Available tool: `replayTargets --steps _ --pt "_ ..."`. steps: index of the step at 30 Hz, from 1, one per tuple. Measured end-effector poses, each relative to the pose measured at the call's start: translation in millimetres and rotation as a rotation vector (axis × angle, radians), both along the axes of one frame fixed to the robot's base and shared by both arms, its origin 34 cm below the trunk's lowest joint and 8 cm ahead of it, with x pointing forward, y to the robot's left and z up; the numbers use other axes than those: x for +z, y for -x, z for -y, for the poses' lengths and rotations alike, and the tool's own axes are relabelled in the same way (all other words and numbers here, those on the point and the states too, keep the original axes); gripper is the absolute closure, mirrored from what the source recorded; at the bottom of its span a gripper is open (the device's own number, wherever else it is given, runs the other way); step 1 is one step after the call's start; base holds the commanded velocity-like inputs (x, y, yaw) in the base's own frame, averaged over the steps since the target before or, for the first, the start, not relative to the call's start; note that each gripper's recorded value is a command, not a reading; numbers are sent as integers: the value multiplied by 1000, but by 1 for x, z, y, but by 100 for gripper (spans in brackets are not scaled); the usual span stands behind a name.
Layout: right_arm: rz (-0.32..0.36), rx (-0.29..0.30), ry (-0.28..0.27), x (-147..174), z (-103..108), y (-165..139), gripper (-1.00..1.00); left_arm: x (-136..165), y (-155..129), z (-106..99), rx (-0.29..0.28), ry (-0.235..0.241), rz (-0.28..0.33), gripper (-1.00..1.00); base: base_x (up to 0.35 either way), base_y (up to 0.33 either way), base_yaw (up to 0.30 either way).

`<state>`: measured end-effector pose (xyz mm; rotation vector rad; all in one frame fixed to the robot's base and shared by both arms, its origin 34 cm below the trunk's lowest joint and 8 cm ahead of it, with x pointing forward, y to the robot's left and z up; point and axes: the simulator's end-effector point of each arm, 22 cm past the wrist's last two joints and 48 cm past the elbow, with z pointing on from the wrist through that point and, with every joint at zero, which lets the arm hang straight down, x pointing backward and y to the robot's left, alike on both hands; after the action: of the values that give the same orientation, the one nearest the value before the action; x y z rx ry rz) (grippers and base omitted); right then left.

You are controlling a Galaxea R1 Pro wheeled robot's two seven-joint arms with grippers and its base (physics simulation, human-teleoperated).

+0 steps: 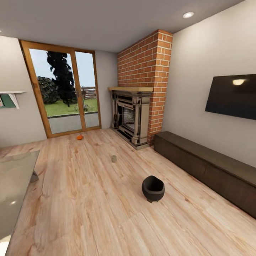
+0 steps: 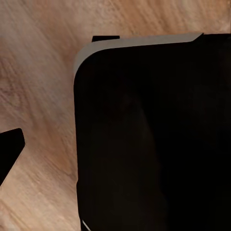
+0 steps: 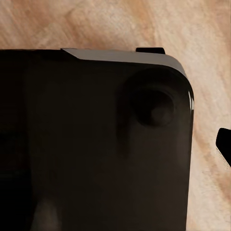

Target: Place each of the two pumpkins and all three candles from the living room inside a cabinet in the living room (use any cabinet), then make sure every cabinet is closed, and position the cauldron so it is next to a table in the living room.

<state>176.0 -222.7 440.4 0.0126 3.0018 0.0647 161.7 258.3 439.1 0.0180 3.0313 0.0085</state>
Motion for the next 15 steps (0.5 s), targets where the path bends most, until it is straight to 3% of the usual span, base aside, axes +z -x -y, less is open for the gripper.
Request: replayTargets --steps 5,15 --pt "1 0 -1 0 -1 0 -100 0 0 1 -2 1 1 -100 331 20 -65" --pt "5 -1 -15 1 -12 -2 -100 0 -7 0 -4 0 15 -100 340 -5 -253"
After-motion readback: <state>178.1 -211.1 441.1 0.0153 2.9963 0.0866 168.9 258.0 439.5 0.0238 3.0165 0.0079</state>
